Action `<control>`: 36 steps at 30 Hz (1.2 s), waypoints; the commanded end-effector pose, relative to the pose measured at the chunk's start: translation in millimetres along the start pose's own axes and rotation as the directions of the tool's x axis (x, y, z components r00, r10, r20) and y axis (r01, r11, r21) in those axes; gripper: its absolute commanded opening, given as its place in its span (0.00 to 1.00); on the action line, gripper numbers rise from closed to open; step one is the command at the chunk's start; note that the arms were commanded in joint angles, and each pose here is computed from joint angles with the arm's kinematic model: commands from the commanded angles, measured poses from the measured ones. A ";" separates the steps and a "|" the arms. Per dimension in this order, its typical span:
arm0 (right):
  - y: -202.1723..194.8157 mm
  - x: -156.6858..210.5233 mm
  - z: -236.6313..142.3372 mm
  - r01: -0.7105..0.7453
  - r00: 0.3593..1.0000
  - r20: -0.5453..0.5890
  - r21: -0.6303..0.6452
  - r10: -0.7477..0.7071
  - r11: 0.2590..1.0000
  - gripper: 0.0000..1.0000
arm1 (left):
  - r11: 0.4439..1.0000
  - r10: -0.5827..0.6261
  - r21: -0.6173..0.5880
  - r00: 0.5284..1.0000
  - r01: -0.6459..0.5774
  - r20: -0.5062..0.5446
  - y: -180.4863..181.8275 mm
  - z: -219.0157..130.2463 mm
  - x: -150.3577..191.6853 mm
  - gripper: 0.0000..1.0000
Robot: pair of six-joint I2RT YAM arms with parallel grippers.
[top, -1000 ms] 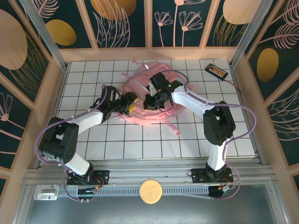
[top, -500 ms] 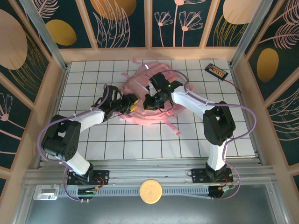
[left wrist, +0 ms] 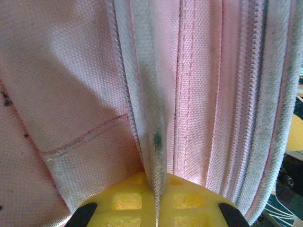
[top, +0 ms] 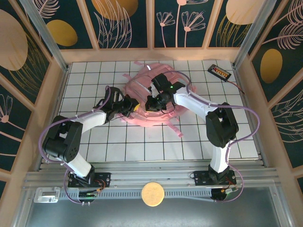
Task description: Pack the student bag
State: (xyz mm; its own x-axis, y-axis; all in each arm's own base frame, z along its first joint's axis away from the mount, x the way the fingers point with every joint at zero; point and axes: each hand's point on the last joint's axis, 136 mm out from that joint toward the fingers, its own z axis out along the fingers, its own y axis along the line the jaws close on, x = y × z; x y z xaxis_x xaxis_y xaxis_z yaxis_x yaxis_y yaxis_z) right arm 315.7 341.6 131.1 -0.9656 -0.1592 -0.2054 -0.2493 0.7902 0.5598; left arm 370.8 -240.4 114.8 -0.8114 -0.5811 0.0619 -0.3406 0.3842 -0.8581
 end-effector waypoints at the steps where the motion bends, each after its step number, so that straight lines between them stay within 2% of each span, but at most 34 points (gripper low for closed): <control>1: 6.0 -12.7 -4.8 0.035 0.998 0.054 -0.006 -0.035 0.999 0.00 | 0.998 0.028 0.059 1.000 -0.029 0.003 -19.3 1.2 -0.5 0.00; 31: -46.3 -7.9 -39.7 -0.003 0.996 0.086 0.057 -0.002 0.998 0.00 | 0.998 0.031 0.053 0.999 -0.033 0.039 -15.7 -8.0 -0.9 0.00; 36: -70.4 -11.4 -56.0 -0.045 0.993 0.114 0.086 0.035 0.995 0.00 | 0.997 0.036 0.060 0.998 -0.038 0.043 -15.2 -11.3 0.9 0.00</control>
State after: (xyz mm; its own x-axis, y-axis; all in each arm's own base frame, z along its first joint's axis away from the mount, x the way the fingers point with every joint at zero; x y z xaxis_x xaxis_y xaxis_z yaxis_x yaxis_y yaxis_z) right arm 330.2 285.1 132.0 -0.9652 -0.1071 -0.2385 -0.2250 0.8052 0.5487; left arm 371.1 -243.3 123.3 -0.8110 -0.5843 0.0292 -0.3028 0.3765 -0.8755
